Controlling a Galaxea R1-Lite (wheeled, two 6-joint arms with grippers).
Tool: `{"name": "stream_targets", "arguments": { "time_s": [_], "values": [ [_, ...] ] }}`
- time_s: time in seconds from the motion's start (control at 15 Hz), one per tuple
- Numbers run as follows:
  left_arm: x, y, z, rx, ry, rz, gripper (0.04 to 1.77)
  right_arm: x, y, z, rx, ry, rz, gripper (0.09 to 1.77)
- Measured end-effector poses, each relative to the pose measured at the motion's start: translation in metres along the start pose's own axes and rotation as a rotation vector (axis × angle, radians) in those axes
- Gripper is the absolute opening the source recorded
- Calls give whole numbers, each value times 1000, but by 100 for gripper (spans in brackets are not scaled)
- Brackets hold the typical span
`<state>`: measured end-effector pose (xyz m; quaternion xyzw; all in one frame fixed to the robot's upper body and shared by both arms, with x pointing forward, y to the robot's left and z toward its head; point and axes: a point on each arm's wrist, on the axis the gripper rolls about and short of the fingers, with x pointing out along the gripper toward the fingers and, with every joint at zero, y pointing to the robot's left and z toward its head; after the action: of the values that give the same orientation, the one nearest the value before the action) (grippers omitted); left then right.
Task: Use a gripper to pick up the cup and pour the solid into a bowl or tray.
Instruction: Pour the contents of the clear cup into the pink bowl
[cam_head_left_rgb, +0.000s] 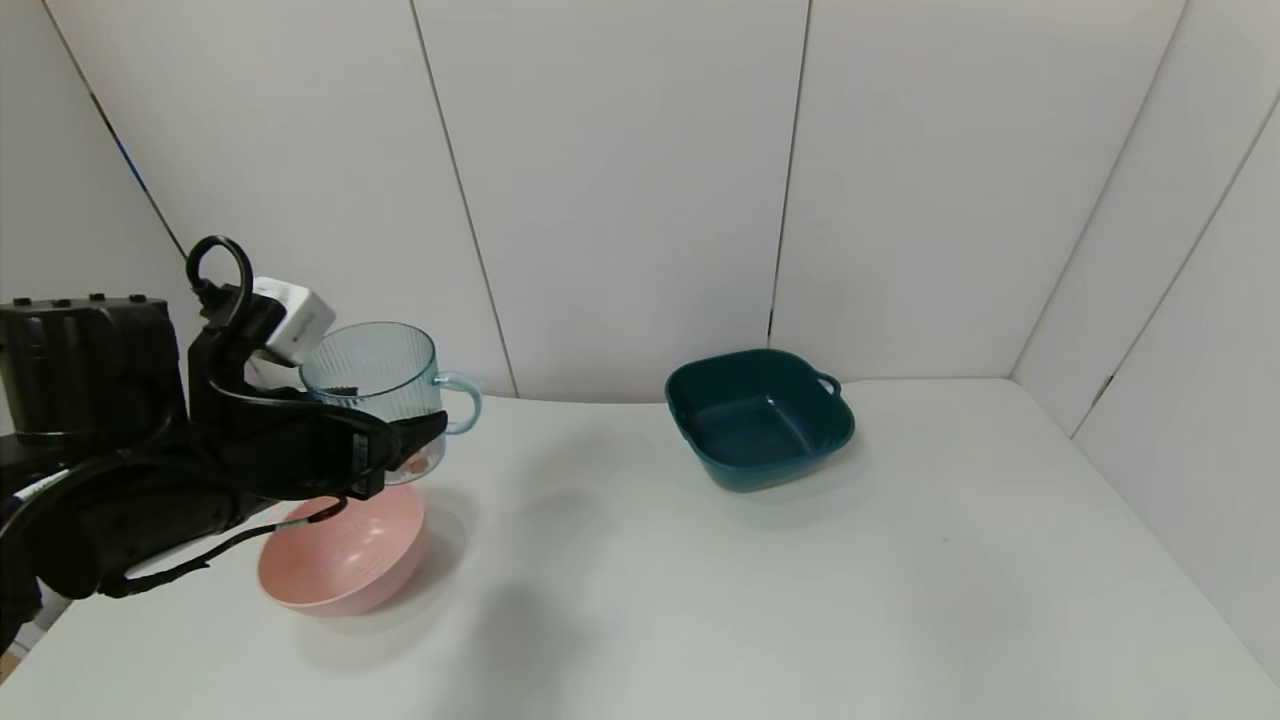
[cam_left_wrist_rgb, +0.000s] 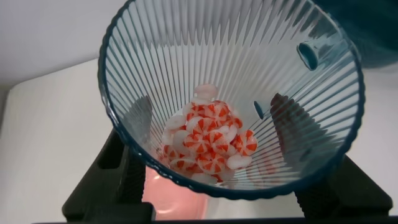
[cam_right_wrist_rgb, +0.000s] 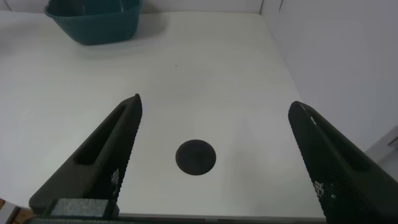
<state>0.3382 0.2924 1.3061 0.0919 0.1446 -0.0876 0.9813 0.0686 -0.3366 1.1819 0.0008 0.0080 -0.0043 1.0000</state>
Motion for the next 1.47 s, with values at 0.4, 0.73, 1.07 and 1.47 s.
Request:
{"name": "stream_targets", "arguments": {
  "time_s": [0.4, 0.73, 1.07, 1.47],
  "values": [
    [-8, 54, -15, 8, 54, 211, 129, 0, 0, 0, 0, 0, 0, 171],
    [-24, 96, -37, 79, 155, 373, 129, 0, 0, 0, 0, 1, 0, 171],
    [-29, 103, -46, 192, 239, 392, 129, 0, 0, 0, 0, 1, 0, 171],
    [-31, 102, -49, 366, 321, 376, 129, 0, 0, 0, 0, 1, -1, 171]
  ]
}}
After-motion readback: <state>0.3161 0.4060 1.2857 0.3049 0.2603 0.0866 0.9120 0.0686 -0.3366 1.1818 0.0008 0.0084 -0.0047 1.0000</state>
